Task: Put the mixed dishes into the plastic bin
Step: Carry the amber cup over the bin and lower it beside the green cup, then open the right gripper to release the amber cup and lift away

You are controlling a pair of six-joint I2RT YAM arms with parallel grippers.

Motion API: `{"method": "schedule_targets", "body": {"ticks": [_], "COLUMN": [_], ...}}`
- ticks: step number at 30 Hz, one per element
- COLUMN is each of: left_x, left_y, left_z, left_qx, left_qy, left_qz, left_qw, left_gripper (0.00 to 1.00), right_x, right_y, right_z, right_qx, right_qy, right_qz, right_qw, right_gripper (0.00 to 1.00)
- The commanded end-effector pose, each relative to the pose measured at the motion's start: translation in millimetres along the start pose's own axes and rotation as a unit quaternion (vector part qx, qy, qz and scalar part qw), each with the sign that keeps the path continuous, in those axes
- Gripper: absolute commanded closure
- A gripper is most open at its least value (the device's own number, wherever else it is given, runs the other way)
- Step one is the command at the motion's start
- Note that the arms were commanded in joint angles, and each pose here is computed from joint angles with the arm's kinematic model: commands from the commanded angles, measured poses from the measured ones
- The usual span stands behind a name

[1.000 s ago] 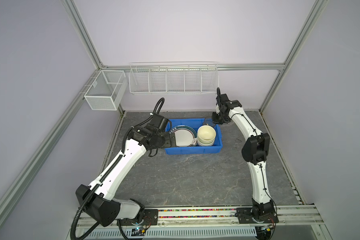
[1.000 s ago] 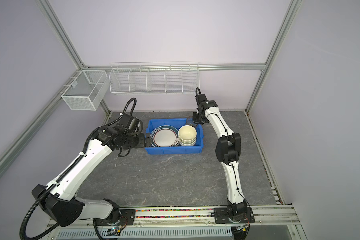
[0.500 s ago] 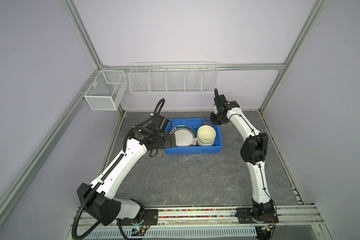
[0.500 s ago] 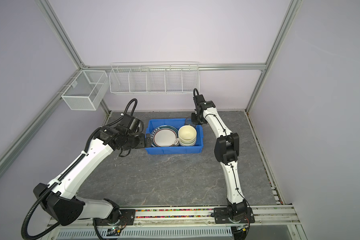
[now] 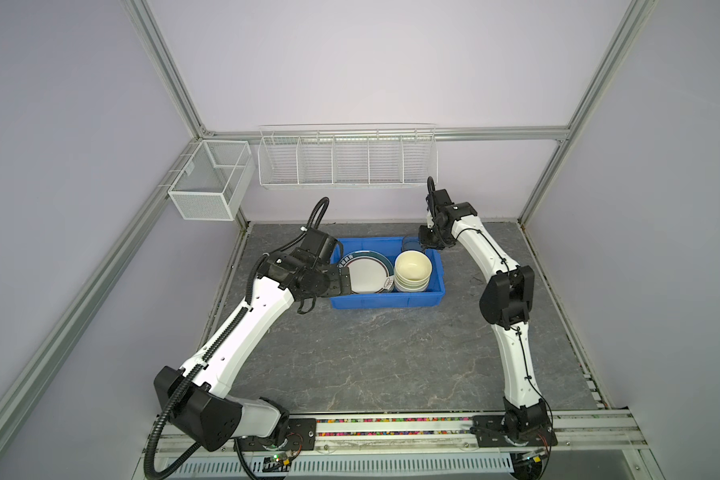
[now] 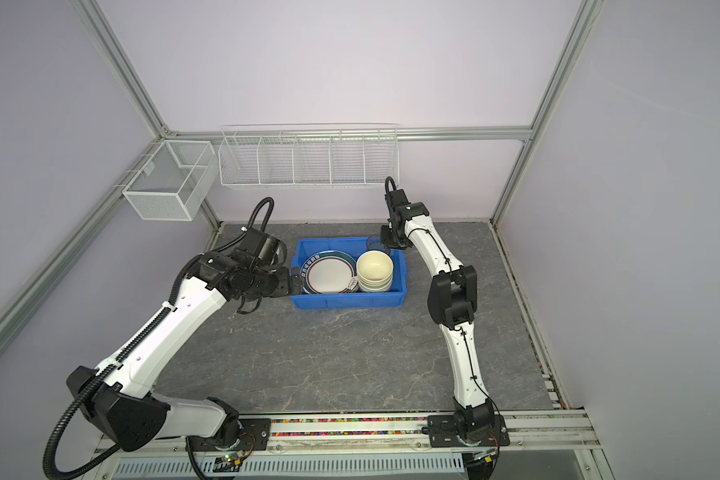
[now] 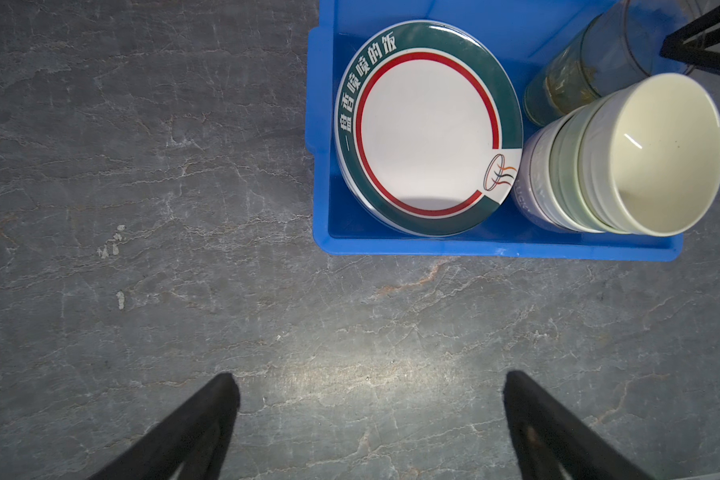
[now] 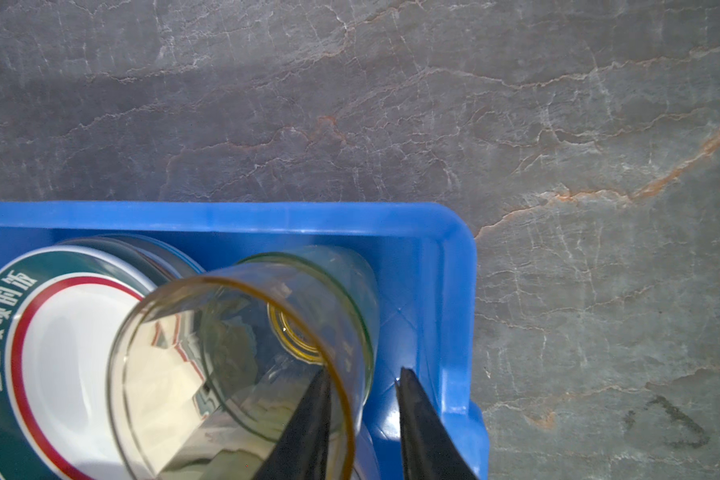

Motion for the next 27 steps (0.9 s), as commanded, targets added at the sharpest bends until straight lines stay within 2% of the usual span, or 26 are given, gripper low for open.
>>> {"method": "schedule_targets", "body": {"ticks": [1, 10, 15, 27], "left_x": [-5.0, -11.1, -16.9, -33.8], "left_y": [6.6, 8.6, 10.1, 29.4], "left_z": [-3.5, -2.8, 0.3, 13.6], "left_qx": [-0.001, -0.007, -0.012, -0.029], "left_qy": [-0.001, -0.009, -0.018, -0.057], "left_qz": [0.005, 0.001, -0.003, -0.008], "left_qw": [1.0, 1.0, 1.0, 0.998], "left_gripper": [0.01, 0.01, 0.01, 0.01], "right_x": [-44.0, -106.6, -136.7, -185.1], "right_y": [8.5, 13.9, 12.9, -2.1], "right_z": [13.4, 20.9, 12.7, -45.1], "right_qx": [-0.003, -0.007, -0.012, -0.019], "right_qy": [-0.054, -0.115, -0.132, -0.165], "right_qz": [0.022, 0.045, 0.051, 0.054], "right_qw": [0.998, 0.992, 0.99, 0.985], "right_gripper": [0.65, 0.6, 0.56, 0.2]}}
Point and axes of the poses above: each gripper's point midway between its finger pads, its own x axis out along the fingers, its own y axis along the line the jaws close on, z = x × y, the point moved 7 cm from there along -x, back along the fingers, and after that the axes turned 3 degrees about -x, right-handed, at the moved point
